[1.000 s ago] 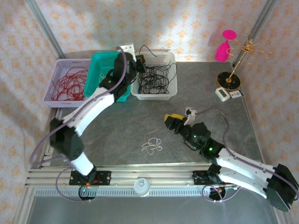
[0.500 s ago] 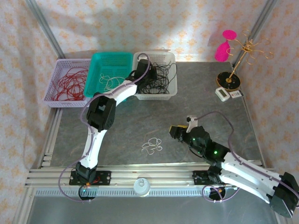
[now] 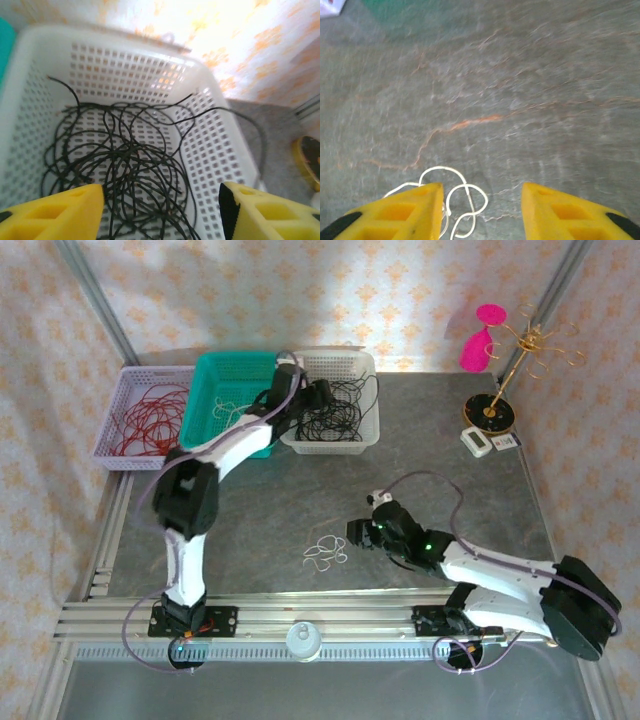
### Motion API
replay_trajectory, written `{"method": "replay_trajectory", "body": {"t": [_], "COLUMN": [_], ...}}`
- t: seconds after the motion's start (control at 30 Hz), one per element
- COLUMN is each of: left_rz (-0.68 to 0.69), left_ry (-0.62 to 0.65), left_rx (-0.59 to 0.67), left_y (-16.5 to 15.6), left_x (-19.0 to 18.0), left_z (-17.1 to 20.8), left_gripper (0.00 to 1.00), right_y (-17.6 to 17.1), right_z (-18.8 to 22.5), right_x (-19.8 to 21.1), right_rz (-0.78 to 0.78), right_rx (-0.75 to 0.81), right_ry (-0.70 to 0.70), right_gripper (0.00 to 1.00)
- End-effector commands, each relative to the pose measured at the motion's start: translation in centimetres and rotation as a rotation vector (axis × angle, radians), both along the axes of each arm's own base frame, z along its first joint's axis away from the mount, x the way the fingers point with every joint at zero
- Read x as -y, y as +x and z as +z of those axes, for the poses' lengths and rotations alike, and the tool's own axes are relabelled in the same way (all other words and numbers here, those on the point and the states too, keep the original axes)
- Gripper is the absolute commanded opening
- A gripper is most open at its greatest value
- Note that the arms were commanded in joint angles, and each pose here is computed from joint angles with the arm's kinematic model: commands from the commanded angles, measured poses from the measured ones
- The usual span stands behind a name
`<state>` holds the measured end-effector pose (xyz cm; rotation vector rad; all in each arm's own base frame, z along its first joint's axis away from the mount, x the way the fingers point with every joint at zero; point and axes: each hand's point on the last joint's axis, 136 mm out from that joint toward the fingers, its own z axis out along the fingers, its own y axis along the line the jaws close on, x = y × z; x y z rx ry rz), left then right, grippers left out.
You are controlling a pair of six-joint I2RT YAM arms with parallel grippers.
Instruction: Untangle the cables
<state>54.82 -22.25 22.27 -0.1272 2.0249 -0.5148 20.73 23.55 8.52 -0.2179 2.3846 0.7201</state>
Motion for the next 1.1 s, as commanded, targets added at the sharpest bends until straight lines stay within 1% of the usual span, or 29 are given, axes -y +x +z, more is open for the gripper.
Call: {"method": "replay_trajectory", "body": {"t": [0.0, 0.07, 0.13, 0.2, 0.3, 0.33, 0.37, 0.43, 0.57, 0.63, 0.73, 0.8, 0.87, 0.97, 1.07], "left_rz": [0.004, -0.002, -0.011, -0.034, -0.043, -0.047, -0.048, -0.047, -0.056, -0.073, -0.113, -0.165, -0.237, -0.36, -0.527], "left_ry": [0.013, 0.034, 0.058, 0.073, 0.077, 0.063, 0.051, 0.02, -0.019, -0.02, -0.009, -0.003, -0.013, -0.059, -0.126], "left_rx": [0.072, 0.034, -0.019, -0.07, -0.144, -0.154, -0.158, -0.158, -0.153, -0.163, -0.168, -0.151, -0.114, -0.039, 0.057], "left_y": [-5.4, -9.6, -14.1, -17.7, -22.1, -23.2, -24.0, -25.2, -26.6, -27.1, -27.7, -28.2, -28.9, -30.2, -32.1], "left_x": [-1.6, -2.5, -3.3, -3.9, -5.0, -5.3, -5.6, -6.0, -6.4, -6.3, -5.9, -5.2, -4.0, -1.8, 0.8], "left_z": [3.6, 1.5, -1.2, -3.6, -6.3, -6.7, -6.9, -6.9, -6.7, -7.0, -7.1, -6.8, -5.9, -4.0, -1.9], "left_gripper": [0.63, 0.62, 0.62, 0.62, 0.62, 0.62, 0.62, 0.61, 0.61, 0.6, 0.58, 0.56, 0.56, 0.56, 0.58], "right_y": [-0.9, -1.5, -2.4, -3.4, -4.7, -5.0, -5.1, -5.2, -5.2, -5.0, -4.3, -3.7, -3.1, -2.2, -1.5], "right_z": [0.0, -0.8, -1.5, -1.9, -2.2, -2.3, -2.4, -3.8, -5.2, -5.5, -4.8, -3.1, -0.8, 3.7, 8.2], "right_x": [-2.0, -2.2, -2.4, -2.7, -3.5, -3.7, -3.7, -3.6, -3.6, -3.5, -3.4, -3.5, -3.5, -3.2, -2.7], "right_rz": [0.1, 0.121, 0.138, 0.176, 0.248, 0.263, 0.265, 0.256, 0.242, 0.226, 0.206, 0.194, 0.182, 0.155, 0.124], "right_rx": [-0.027, -0.065, -0.102, -0.124, -0.131, -0.124, -0.121, -0.146, -0.165, -0.164, -0.14, -0.097, -0.049, 0.039, 0.107], "right_ry": [0.001, -0.004, 0.01, 0.029, 0.044, 0.044, 0.046, 0.02, 0.003, -0.003, -0.018, -0.006, 0.006, 0.034, 0.071], "right_gripper": [0.4, 0.37, 0.37, 0.37, 0.4, 0.4, 0.4, 0.4, 0.35, 0.29, 0.16, 0.07, 0.01, 0.0, 0.0]}}
